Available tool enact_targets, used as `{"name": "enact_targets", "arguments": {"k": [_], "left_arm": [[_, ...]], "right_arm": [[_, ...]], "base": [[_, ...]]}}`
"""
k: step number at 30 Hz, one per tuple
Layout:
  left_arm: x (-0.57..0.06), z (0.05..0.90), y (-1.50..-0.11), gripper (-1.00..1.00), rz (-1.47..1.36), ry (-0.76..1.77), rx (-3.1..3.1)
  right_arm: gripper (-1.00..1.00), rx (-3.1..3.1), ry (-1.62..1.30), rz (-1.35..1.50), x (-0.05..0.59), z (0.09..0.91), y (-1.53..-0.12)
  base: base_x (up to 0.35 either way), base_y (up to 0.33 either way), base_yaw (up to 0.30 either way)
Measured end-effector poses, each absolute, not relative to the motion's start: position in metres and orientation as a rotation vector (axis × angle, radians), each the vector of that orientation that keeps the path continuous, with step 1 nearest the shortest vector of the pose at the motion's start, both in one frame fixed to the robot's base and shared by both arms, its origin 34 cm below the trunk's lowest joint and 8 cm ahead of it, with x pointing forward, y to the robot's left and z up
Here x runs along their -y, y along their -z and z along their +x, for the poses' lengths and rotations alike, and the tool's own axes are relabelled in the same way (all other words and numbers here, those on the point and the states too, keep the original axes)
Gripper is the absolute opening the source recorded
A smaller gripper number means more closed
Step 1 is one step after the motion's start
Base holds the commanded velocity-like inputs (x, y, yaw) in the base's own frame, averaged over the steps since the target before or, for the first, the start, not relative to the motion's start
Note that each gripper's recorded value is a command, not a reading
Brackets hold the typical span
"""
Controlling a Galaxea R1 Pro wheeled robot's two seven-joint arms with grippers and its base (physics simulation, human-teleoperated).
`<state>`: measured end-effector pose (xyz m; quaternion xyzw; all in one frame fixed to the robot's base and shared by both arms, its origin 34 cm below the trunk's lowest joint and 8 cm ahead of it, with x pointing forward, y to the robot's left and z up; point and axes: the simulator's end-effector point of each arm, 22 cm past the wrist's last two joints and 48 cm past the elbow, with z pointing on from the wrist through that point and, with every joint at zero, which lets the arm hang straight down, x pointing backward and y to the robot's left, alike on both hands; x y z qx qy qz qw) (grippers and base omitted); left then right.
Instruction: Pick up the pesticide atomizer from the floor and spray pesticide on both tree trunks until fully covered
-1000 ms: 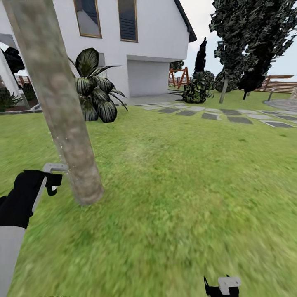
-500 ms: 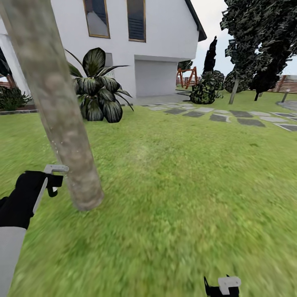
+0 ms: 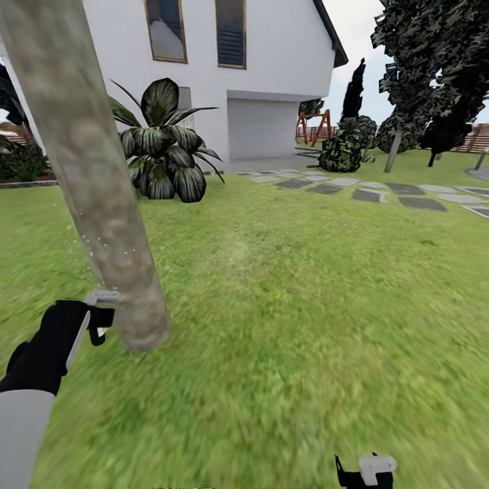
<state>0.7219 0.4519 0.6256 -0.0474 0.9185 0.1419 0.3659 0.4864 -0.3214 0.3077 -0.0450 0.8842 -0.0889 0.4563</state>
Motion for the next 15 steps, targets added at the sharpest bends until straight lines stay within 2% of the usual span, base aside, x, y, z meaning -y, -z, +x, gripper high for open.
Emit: {"name": "enact_targets", "arguments": {"k": [4, 7, 12, 15], "left_arm": [[-0.435, 0.722, -0.609, -1.0, -0.141, -0.323, -2.368], [-0.44, 0.729, -0.593, -1.0, -0.166, -0.408, -2.292], [-0.437, 0.725, -0.563, -1.0, -0.219, -0.368, -2.308], [-0.43, 0.726, -0.559, -1.0, -0.241, -0.313, -2.311]], "right_arm": [[1.0, -2.18, 0.219, -0.111, 0.321, 0.487, -0.308], [1.0, -2.18, 0.219, -0.111, 0.321, 0.487, -0.308], [1.0, -2.18, 0.22, -0.111, 0.322, 0.486, -0.308], [1.0, -2.179, 0.221, -0.111, 0.323, 0.487, -0.308]], "base": [[0.0, 0.0, 0.274], [0.0, 0.0, 0.257], [0.004, -0.004, 0.034], [0.122, -0.175, 0.002]]}}
